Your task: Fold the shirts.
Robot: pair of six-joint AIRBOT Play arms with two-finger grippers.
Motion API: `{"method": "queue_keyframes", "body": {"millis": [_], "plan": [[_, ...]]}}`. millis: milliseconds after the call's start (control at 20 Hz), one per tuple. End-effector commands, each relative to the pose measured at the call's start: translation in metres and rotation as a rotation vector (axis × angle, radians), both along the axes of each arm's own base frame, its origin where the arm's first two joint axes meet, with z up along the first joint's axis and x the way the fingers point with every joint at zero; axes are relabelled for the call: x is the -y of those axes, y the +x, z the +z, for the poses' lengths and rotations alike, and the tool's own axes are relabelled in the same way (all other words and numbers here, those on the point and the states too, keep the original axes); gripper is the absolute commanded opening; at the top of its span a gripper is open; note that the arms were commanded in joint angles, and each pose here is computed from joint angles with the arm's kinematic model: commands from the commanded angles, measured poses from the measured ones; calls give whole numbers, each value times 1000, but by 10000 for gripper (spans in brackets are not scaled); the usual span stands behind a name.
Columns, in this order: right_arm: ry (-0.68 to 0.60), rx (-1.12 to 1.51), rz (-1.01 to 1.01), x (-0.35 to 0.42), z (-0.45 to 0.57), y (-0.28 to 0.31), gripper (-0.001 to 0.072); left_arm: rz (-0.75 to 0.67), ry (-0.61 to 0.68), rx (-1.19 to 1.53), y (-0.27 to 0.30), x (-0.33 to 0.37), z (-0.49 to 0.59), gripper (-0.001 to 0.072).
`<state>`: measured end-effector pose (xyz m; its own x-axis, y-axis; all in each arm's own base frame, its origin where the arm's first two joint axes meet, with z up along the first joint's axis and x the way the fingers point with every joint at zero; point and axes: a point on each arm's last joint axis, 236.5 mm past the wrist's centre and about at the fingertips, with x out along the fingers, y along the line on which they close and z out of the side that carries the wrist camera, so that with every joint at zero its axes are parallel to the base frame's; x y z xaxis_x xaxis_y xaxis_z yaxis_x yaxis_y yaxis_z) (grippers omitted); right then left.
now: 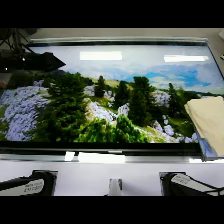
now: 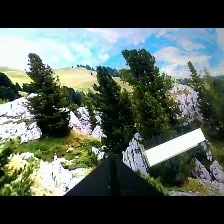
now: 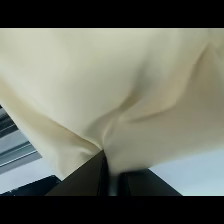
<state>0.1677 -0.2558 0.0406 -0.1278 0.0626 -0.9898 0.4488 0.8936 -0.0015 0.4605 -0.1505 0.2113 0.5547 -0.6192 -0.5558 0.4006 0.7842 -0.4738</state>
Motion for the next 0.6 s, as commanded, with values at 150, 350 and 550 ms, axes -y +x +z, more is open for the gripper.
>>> {"method": "queue_keyframes", "body": {"millis": [150,350,550], "plan": [[-28,-26,26,4,-25,-9,691,0,-5,-1,0,1,0,36],[-301,121,85,61,47,25,689,12,25,-29,-3,-4,-4,34],[-765,570,368,68,201,174,670,190,391,-19,15,-61,-16,33]]}}
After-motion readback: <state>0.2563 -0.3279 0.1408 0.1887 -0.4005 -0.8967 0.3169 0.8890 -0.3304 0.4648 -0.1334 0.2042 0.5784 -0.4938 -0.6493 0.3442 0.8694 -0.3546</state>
